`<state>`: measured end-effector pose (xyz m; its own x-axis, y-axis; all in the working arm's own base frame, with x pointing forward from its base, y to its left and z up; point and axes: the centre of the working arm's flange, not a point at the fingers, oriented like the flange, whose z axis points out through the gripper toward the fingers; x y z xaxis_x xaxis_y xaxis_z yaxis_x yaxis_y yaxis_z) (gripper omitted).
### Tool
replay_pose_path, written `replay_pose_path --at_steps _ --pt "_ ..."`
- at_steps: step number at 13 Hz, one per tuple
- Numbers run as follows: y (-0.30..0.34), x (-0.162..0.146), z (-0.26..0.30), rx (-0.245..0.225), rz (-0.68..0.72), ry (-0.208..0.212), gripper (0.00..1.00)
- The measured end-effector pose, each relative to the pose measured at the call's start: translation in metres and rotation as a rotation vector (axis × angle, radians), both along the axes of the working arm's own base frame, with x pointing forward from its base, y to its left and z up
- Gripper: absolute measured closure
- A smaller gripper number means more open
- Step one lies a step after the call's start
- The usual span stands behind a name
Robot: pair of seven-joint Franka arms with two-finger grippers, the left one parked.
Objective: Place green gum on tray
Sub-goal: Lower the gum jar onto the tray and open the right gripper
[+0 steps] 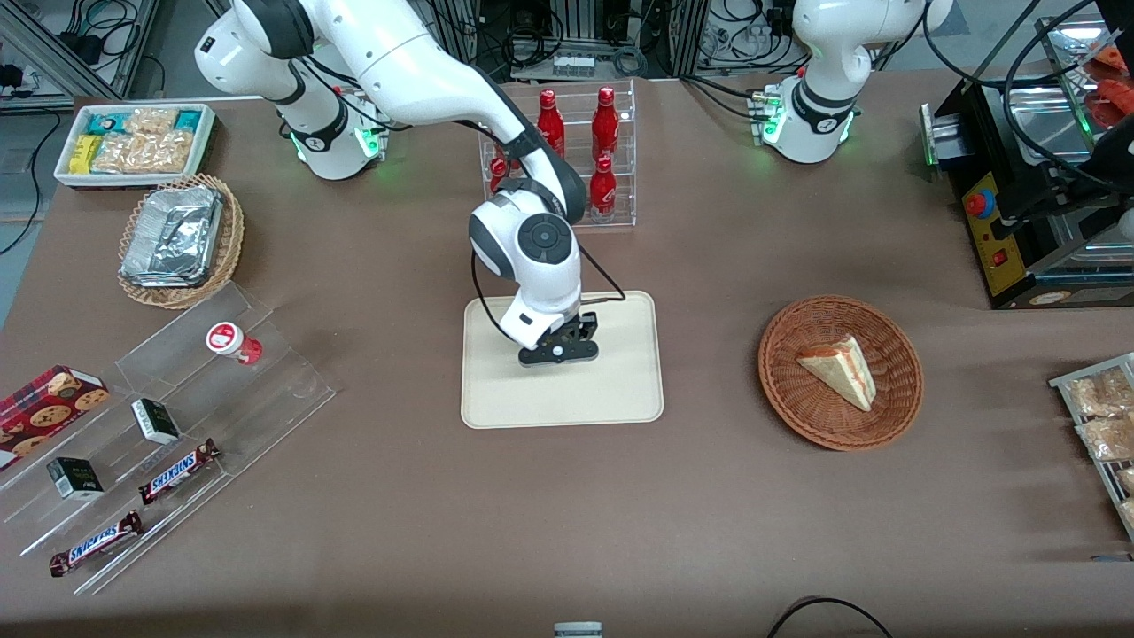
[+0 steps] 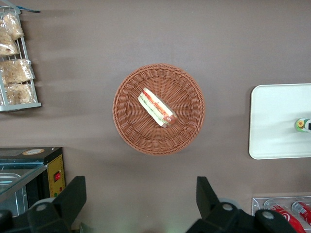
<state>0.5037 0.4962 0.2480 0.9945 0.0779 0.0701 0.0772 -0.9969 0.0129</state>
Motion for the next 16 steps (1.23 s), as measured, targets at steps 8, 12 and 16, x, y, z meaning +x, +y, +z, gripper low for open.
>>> replay_pose_path --at_steps 8,12,16 --pt "-0.002 0.003 -0.003 -0.006 -0.005 -0.003 0.16" --pt "-0.014 0.017 0.057 0.009 -0.035 0.008 0.00" --pt "-0.082 0.034 0.182 0.064 -0.116 0.039 0.00"
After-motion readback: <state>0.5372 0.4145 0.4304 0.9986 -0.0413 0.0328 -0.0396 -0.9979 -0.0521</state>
